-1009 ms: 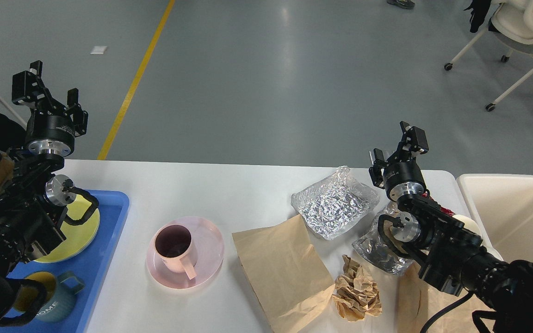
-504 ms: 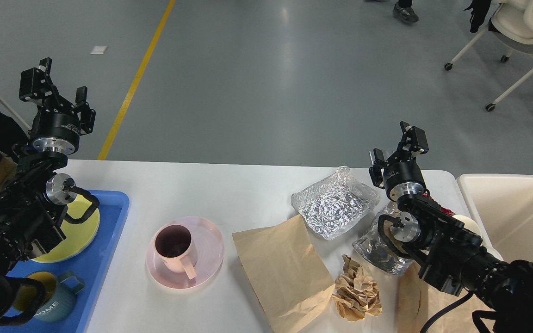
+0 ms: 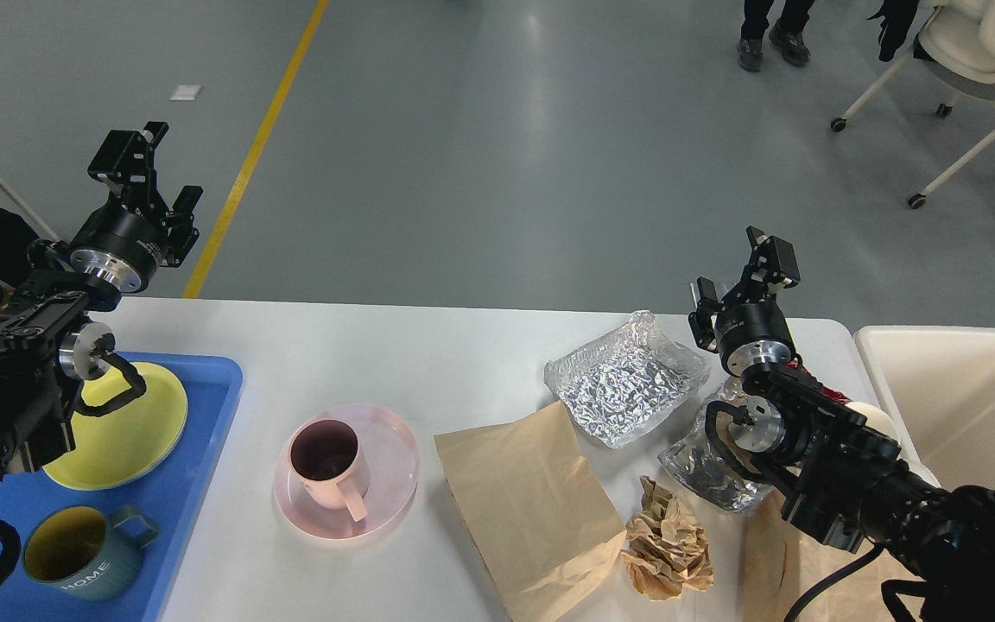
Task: Tidy desktop
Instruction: 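Raise the left gripper and move it toward the pink cup, then lower the left gripper into the pink bowl and grasp the pink cup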
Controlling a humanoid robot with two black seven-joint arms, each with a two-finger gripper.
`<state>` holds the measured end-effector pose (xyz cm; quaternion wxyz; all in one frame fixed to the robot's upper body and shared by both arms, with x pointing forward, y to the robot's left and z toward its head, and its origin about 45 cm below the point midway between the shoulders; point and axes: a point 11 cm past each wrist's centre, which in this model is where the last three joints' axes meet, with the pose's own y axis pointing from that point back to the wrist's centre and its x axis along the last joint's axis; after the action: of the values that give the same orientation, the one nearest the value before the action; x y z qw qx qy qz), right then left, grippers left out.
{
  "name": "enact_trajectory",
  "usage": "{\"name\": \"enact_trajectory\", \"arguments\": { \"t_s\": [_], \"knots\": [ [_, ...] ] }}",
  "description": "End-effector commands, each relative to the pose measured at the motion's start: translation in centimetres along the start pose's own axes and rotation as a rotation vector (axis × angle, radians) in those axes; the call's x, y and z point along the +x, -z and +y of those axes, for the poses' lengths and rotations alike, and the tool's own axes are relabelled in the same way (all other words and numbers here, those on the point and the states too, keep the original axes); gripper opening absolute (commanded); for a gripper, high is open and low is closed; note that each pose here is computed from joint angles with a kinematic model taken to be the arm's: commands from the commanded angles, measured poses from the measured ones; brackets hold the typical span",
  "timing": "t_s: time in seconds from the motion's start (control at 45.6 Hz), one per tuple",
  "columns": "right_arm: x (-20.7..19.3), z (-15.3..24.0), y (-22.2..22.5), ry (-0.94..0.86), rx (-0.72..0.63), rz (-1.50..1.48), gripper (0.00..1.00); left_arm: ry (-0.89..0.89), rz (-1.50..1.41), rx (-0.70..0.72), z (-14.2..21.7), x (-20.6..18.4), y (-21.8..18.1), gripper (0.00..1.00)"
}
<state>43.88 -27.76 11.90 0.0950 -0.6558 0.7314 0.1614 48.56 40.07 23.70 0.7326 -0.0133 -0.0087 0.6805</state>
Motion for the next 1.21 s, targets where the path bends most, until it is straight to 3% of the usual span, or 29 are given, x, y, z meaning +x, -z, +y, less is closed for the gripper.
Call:
{"name": "enact_trajectory", "arguments": {
  "t_s": [0.0,0.285,0.46,0.614,0.724,0.965,1.184],
  "knots": [
    [0.0,0.0,0.0,0.0,0.0,0.0,1.0,0.051,-0.131,0.161,-0.5,0.2,0.1,0.96],
    [0.0,0.0,0.0,0.0,0.0,0.0,1.0,0.189,-0.558,0.591,0.4,1.7,1.4,0.96],
    [0.0,0.0,0.0,0.0,0.0,0.0,1.0,0.329,-0.828,0.757,1.0,1.9,1.3,0.96],
    [0.0,0.0,0.0,0.0,0.0,0.0,1.0,0.605,-0.926,0.978,2.6,-0.4,1.9,0.96],
    [-0.1,0.0,0.0,0.001,-0.001,-0.001,1.0,0.797,-0.897,1.133,3.9,-1.9,0.2,0.96],
    [0.0,0.0,0.0,0.0,0.0,0.0,1.0,0.878,-1.071,1.091,0.9,-7.6,-3.3,0.96],
    [0.0,0.0,0.0,0.0,0.0,0.0,1.0,1.034,-1.12,1.208,3.3,-11.5,-2.9,0.96]
  ]
}}
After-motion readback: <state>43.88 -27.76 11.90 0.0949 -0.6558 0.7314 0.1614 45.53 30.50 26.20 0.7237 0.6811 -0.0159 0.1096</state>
